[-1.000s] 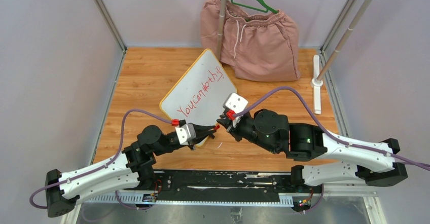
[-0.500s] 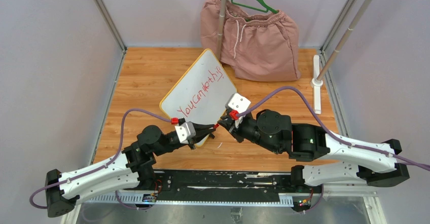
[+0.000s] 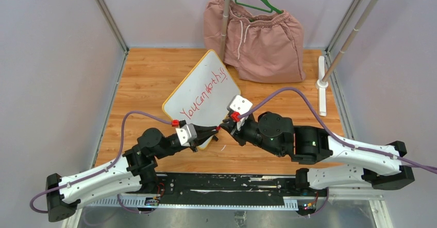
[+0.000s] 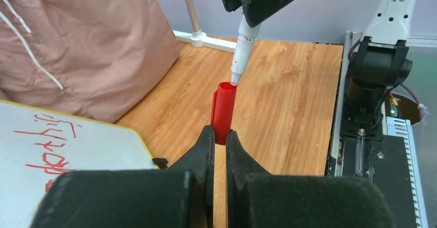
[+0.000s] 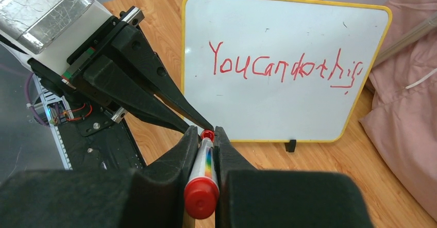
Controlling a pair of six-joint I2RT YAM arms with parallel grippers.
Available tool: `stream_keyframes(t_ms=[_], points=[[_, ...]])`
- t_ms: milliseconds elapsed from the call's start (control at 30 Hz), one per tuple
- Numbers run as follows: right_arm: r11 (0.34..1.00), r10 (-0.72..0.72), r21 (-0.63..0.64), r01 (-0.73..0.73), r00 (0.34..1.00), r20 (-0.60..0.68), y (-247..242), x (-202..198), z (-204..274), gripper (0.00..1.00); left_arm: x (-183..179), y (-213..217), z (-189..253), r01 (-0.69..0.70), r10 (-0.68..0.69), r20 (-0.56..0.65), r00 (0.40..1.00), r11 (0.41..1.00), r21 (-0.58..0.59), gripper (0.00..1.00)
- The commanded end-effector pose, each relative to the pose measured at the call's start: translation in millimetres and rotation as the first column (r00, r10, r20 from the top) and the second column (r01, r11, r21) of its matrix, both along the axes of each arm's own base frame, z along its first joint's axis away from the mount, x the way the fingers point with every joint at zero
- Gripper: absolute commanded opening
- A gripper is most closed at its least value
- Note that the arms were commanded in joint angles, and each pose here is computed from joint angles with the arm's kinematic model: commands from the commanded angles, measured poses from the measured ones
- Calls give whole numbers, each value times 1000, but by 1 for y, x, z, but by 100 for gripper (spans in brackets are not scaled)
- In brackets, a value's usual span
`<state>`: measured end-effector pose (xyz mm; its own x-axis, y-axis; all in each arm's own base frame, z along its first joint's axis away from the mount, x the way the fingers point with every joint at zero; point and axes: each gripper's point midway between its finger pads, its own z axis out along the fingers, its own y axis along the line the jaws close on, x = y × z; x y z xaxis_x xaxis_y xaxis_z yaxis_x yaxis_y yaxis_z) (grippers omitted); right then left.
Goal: Write a sentence on the whiteboard
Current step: Close the whiteboard marker at the center of the board.
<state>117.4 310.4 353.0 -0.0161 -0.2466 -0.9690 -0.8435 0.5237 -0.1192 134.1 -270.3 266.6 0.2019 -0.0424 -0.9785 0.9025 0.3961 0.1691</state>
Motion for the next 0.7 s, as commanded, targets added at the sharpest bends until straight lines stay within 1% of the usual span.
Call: stream_keyframes(t_ms=[0, 667], points=[[1000, -8, -4, 8, 1000, -16, 2, -2, -4, 0, -3, 2, 10, 4, -4, 13, 1000, 1000, -30, 0], [999, -30, -11, 30, 999, -13, 3, 2, -5, 0, -6, 3, 14, 18, -17, 23, 1000, 999, -41, 0]])
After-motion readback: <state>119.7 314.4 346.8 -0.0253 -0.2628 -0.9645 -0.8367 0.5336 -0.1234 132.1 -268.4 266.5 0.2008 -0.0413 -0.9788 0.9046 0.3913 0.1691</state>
